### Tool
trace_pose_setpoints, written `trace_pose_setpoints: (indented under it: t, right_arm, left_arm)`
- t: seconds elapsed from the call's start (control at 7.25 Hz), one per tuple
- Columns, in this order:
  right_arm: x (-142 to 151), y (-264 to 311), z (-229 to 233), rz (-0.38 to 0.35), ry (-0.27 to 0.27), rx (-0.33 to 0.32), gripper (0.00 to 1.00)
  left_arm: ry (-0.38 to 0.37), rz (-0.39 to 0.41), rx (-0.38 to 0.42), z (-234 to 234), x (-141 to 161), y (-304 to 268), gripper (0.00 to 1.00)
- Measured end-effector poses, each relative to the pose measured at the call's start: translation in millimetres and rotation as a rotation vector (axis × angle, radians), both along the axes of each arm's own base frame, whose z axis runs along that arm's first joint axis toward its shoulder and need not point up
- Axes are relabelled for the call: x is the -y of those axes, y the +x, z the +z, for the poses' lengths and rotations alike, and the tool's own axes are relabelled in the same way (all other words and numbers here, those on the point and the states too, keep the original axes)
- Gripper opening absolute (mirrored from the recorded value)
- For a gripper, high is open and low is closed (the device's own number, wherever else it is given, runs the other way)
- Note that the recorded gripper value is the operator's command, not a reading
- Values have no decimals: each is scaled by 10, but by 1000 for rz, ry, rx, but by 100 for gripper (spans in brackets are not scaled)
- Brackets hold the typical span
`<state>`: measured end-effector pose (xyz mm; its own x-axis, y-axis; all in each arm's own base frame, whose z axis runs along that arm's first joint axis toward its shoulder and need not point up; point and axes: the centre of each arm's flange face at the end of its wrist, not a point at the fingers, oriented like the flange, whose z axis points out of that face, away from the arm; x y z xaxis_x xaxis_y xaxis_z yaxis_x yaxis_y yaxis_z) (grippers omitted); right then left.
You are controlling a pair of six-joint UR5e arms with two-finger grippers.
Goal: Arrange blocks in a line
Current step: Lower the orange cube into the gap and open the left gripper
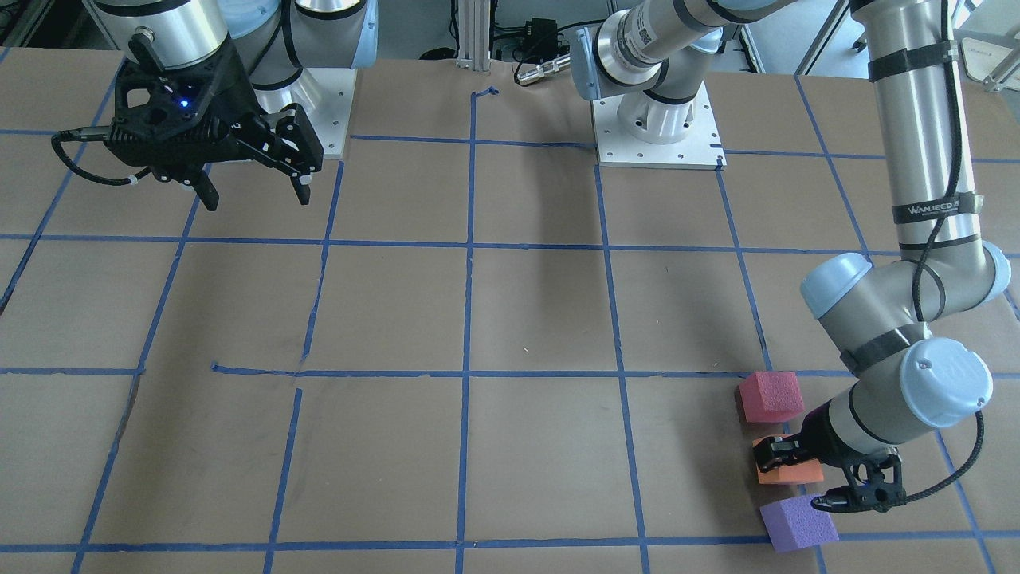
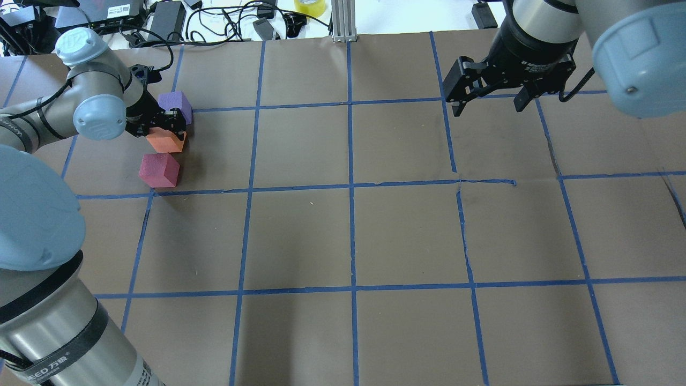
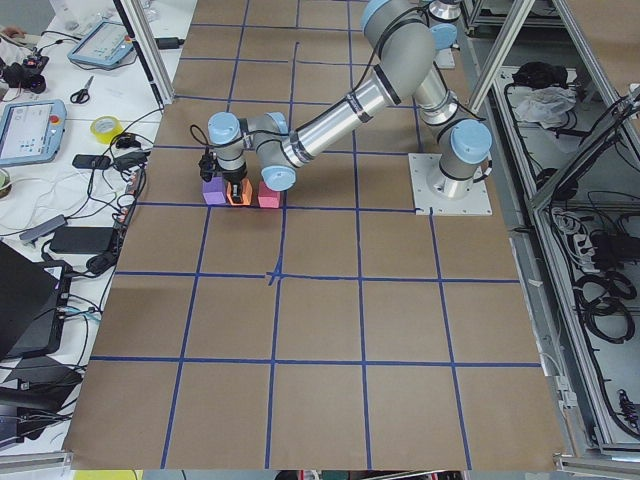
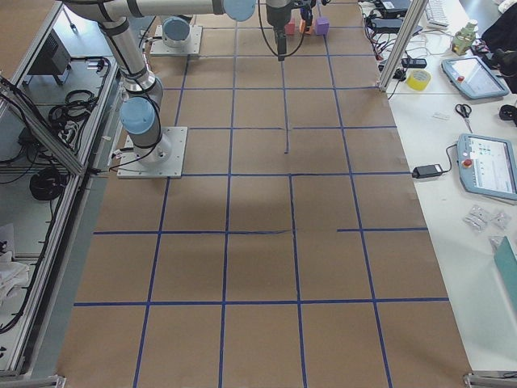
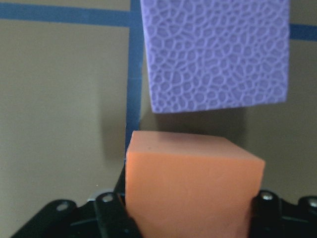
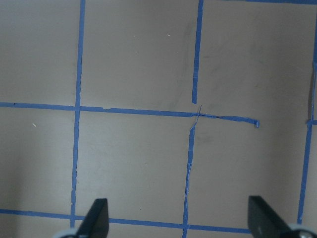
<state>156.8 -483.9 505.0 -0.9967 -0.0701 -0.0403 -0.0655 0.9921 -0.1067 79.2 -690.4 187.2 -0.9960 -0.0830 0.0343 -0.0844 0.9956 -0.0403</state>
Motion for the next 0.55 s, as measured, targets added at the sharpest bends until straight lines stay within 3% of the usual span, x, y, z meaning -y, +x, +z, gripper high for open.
trace_pose_setpoints:
  t: [0.14, 0.55]
  right_arm:
    - [0, -5, -13, 3, 3, -4, 100]
    - [-26, -13, -149, 2, 25, -8, 100]
  left_arm:
    - [0, 5, 0, 1, 3, 1, 99]
    - [-11, 28, -2, 76, 13, -30, 100]
